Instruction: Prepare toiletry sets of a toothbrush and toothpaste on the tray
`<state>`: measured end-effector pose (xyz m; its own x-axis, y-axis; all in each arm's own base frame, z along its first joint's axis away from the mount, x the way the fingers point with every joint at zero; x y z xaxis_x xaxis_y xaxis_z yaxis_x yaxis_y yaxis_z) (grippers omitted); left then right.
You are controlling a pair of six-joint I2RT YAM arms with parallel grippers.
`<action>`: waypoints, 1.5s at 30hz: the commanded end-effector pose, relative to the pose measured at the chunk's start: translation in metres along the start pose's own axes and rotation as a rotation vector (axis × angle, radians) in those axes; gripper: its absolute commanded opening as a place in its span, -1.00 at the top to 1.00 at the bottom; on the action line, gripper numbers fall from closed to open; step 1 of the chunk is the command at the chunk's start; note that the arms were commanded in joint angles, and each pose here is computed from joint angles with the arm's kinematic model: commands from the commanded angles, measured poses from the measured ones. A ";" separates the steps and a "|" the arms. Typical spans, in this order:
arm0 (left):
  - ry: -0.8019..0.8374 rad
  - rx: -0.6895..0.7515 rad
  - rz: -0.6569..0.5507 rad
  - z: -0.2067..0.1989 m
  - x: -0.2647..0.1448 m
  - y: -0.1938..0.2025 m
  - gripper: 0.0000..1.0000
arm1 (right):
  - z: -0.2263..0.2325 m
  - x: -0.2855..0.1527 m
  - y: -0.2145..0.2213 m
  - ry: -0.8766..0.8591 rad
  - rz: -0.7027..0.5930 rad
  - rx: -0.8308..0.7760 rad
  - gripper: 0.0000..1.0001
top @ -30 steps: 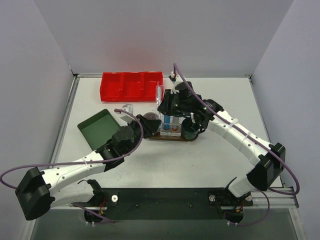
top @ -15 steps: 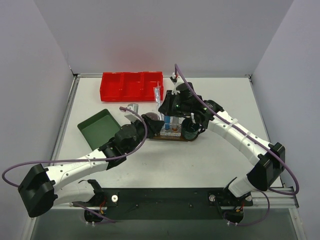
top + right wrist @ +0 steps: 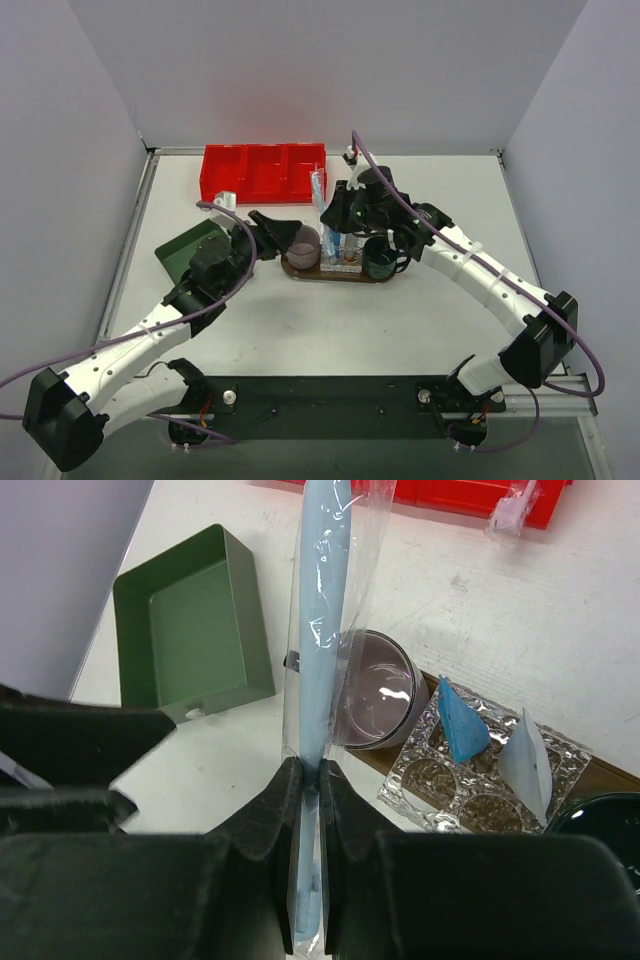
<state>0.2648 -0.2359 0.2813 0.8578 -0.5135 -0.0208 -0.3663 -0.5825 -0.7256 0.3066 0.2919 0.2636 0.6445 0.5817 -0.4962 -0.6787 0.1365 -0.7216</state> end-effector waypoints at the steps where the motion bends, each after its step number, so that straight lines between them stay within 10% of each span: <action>1: 0.027 -0.011 -0.034 -0.005 0.000 -0.043 -0.35 | 0.013 -0.020 -0.013 -0.049 -0.072 -0.073 1.00; 18: 0.106 -0.067 0.101 -0.010 0.043 -0.046 -0.30 | 0.045 -0.029 0.020 -0.117 0.023 -0.293 1.00; 33: 0.110 -0.168 0.127 0.000 0.045 -0.037 1.00 | 0.043 -0.034 0.024 -0.109 0.046 -0.326 1.00; 39: 0.080 -0.242 0.095 0.013 0.044 -0.041 1.00 | 0.025 -0.045 0.028 -0.052 0.016 -0.324 0.21; 45: 0.069 -0.349 0.046 0.022 0.035 -0.049 1.00 | 0.013 -0.058 0.039 -0.039 -0.025 -0.336 -0.12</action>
<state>0.3224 -0.2203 0.2726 0.7920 -0.6014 -0.1050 -0.5638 -0.6547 -0.5035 0.2422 0.2823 0.2591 0.5935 0.6152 -0.5189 -0.5581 -0.1499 -0.8161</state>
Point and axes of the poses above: each gripper's point midway between its finger pads, its own x axis out along the fingers, its own z axis along the line the jaws close on, y = z × x, the point moved 2 cm from there along -x, back along the fingers, and after that the axes turned 5 degrees about x, right-handed, at the moved point
